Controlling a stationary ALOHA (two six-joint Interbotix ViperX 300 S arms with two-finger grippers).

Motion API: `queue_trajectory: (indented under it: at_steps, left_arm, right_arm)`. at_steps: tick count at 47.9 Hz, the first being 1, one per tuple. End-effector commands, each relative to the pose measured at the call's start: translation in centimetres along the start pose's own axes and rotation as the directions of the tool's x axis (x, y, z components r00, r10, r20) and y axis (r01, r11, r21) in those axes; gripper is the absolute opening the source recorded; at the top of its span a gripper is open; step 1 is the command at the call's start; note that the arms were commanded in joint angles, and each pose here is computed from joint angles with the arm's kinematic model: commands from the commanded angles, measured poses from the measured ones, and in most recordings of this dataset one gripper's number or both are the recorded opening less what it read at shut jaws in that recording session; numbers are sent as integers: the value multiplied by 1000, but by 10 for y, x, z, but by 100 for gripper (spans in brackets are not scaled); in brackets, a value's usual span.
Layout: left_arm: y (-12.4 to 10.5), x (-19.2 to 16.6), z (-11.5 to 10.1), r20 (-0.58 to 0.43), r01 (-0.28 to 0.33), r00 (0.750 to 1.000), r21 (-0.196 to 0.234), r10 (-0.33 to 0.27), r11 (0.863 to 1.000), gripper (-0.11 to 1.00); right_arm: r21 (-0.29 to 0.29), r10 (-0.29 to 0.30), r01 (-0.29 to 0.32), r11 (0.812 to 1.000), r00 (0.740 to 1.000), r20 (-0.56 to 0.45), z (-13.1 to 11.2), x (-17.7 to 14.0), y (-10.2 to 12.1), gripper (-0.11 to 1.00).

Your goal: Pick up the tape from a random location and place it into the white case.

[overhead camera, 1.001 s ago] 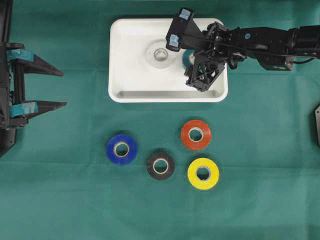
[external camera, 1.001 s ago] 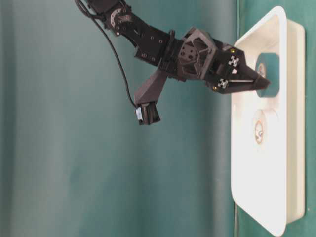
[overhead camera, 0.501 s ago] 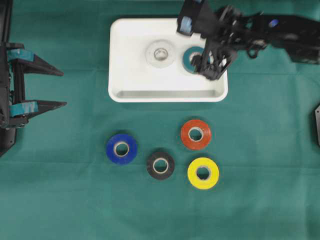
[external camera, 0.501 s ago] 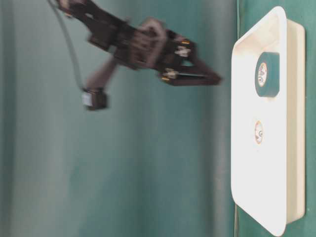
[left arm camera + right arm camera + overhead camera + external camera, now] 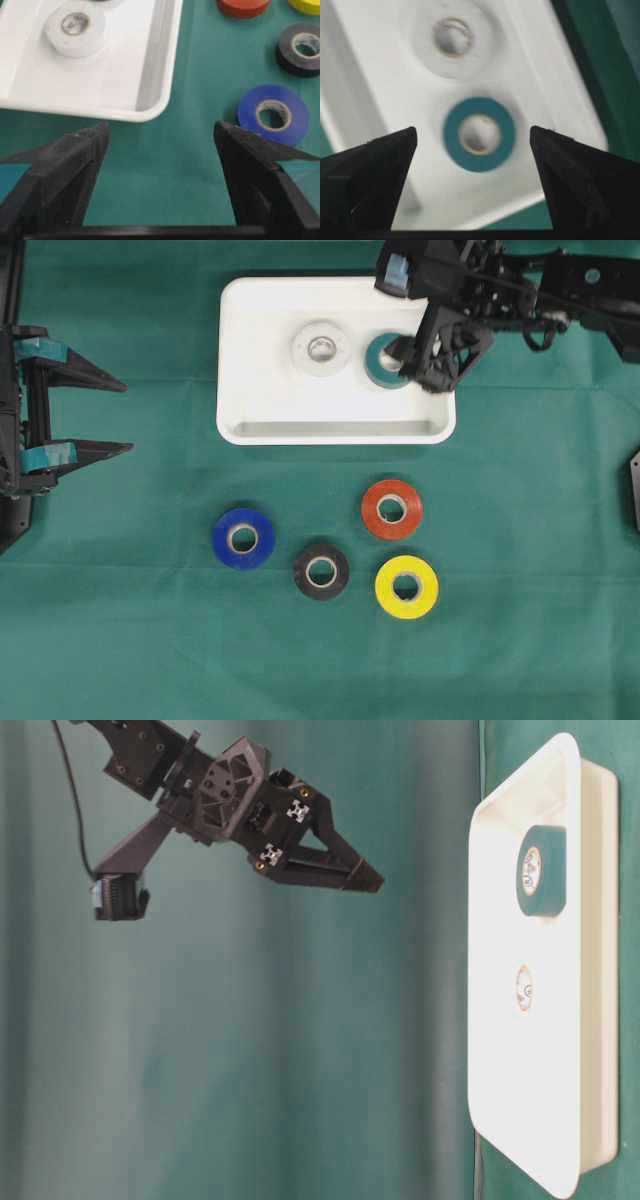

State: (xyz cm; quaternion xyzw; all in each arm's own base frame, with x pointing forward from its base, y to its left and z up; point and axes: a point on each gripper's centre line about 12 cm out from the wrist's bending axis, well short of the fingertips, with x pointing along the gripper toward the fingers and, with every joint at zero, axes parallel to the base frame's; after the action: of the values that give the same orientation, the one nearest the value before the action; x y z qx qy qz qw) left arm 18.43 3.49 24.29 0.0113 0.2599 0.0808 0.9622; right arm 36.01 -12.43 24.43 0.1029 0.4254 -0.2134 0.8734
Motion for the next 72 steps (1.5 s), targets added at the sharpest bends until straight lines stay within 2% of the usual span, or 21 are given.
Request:
queue_trajectory:
  at_steps: [1, 10, 18, 28, 39, 47, 56, 67, 72]
  left_arm:
    - [1, 0, 4, 9, -3, 1000, -3, 3, 1000, 82]
    - [1, 0, 4, 7, -5, 1000, -5, 5, 1000, 82]
    - [1, 0, 4, 9, -3, 1000, -3, 3, 1000, 82]
    - [1, 0, 4, 11, -3, 1000, -5, 3, 1000, 82]
    - [1, 0, 3, 7, -3, 1000, -5, 3, 1000, 82]
    - [1, 1, 3, 7, -5, 1000, -5, 5, 1000, 82]
    - [1, 1, 3, 9, -3, 1000, -5, 3, 1000, 82]
    - [1, 1, 1, 4, -3, 1000, -5, 3, 1000, 82]
    - [0, 2, -1, 0, -3, 1000, -5, 3, 1000, 82]
  right_arm:
    - [-42, 48, -46, 998, 998, 43, 6, -12, 23, 87]
    - [-140, 133, -127, 982, 990, 37, -4, -20, 71, 87]
    - [-164, 161, -153, 974, 986, 37, -8, -24, 86, 87]
    - [-174, 179, -167, 971, 982, 59, -14, -40, 85, 87]
    - [-182, 228, -206, 961, 967, 114, -35, -70, 81, 87]
    - [-170, 282, -250, 953, 938, 202, -54, -98, 70, 87]
    - [-171, 314, -275, 946, 905, 285, -77, -124, 54, 87]
    - [-182, 339, -292, 939, 875, 346, -113, -134, 39, 86]
    - [-184, 343, -295, 938, 869, 356, -128, -132, 33, 86]
